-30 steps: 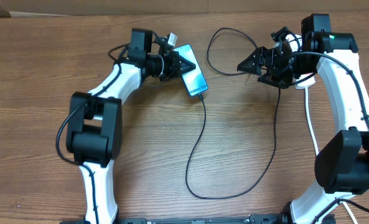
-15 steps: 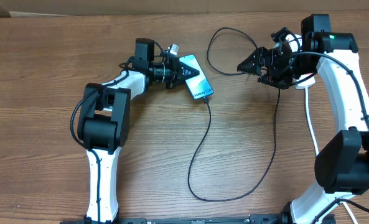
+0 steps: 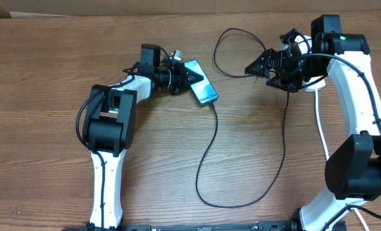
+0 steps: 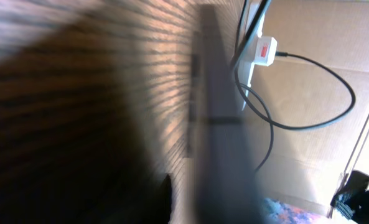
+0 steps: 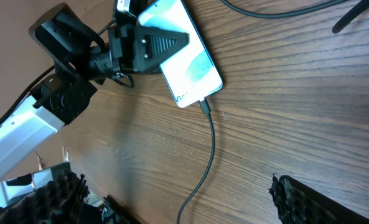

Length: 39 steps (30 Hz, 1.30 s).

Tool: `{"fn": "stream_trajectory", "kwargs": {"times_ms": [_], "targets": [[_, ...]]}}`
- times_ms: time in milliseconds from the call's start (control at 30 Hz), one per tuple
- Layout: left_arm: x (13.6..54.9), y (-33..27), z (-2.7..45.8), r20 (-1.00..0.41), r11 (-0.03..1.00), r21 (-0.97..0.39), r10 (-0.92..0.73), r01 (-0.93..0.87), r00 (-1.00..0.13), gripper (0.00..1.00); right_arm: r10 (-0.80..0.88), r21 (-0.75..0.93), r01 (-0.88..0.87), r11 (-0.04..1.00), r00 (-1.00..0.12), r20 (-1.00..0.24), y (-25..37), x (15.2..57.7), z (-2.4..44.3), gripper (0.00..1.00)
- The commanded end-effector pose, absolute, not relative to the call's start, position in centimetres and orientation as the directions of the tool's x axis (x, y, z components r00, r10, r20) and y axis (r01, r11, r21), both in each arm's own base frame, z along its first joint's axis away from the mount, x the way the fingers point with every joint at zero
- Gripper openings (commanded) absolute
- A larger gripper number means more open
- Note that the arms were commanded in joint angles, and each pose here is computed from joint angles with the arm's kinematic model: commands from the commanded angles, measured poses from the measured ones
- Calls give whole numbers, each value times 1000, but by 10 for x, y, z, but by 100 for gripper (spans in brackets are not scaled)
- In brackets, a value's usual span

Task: Plug charger to phone and switch on socket
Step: 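Lower the phone with the left gripper and lay it flat on the table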

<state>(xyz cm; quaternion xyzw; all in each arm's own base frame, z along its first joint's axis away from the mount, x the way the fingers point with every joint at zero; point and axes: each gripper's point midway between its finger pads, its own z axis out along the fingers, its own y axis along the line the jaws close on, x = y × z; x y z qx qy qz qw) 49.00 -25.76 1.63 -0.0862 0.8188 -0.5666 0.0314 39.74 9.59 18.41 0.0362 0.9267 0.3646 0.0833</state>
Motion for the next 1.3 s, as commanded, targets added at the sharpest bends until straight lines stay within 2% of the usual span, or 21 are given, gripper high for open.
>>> {"fn": "stream_trajectory", "kwargs": {"times_ms": [0,67,300,567,667,700,800,967,1133,1267], "targets": [[496,-257,21,5,351,-934,-181,-70,-983,36,130,681,-16,732,-978,-163,96,400,196,97],[497,-257,21,6,351,-934,-182,-70,-983,51,130,681,-16,732,-978,-163,96,400,196,97],[498,-248,18,28,355,-930,-199,-98,-980,53,130,681,-14,732,-979,-160,96,399,196,98],[501,-217,0,82,416,-888,-273,-194,-958,49,130,681,-14,732,-979,-160,96,399,196,98],[497,-201,-10,90,487,-840,-309,-239,-947,49,130,681,-14,732,-979,-160,96,399,196,98],[492,-186,-15,64,572,-780,-333,-255,-941,49,130,681,-14,732,-979,-160,96,399,196,98],[489,-165,-12,-7,690,-678,-353,-255,-935,50,127,681,-18,732,-978,-162,96,399,196,99],[486,-130,5,-121,820,-511,-365,-257,-923,54,127,681,-18,732,-978,-162,96,399,196,99],[485,-125,32,-167,839,-491,-352,-232,-921,52,128,681,-17,733,-978,-162,96,399,196,99],[490,-118,78,-232,853,-475,-357,-215,-905,52,128,681,-16,732,-979,-161,96,399,196,99]]}}
